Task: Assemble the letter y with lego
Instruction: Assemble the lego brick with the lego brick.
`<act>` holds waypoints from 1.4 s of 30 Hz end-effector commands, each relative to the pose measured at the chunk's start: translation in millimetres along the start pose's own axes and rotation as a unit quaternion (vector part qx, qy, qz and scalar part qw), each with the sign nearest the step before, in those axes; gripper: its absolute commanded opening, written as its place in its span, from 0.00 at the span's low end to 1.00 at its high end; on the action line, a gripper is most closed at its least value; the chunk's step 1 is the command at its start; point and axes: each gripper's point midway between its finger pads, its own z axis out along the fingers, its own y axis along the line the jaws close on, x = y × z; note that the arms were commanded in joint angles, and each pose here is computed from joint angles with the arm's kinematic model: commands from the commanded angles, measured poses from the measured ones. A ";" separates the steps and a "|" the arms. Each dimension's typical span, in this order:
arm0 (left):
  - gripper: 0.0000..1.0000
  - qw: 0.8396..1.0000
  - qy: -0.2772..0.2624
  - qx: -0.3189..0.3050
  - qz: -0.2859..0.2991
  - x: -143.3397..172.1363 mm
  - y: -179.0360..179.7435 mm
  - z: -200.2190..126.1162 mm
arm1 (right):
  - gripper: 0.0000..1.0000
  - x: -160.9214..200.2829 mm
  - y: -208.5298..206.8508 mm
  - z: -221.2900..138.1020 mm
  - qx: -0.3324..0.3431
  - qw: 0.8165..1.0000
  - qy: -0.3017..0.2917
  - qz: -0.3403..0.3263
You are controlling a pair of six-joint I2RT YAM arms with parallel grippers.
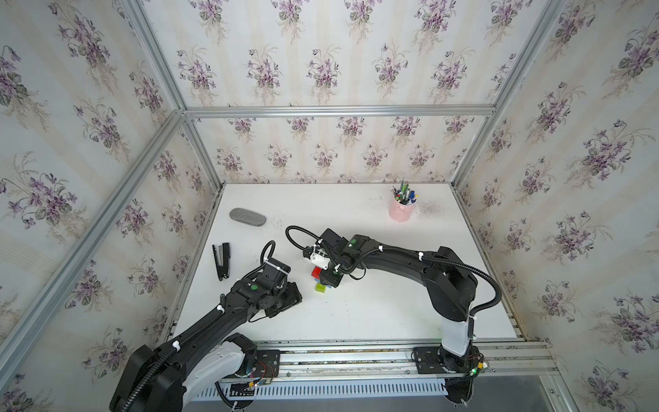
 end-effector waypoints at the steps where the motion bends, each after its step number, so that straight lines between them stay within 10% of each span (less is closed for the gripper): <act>1: 0.72 1.000 0.005 0.008 -0.011 1.1 -2.6 0.7 | 0.34 4.3 3.8 5.1 -0.001 0.999 0.014 -0.032; 42: 0.72 1.000 0.015 -0.005 -0.016 4.8 9.0 6.9 | 0.34 20.4 4.7 37.0 0.021 0.992 0.076 -0.095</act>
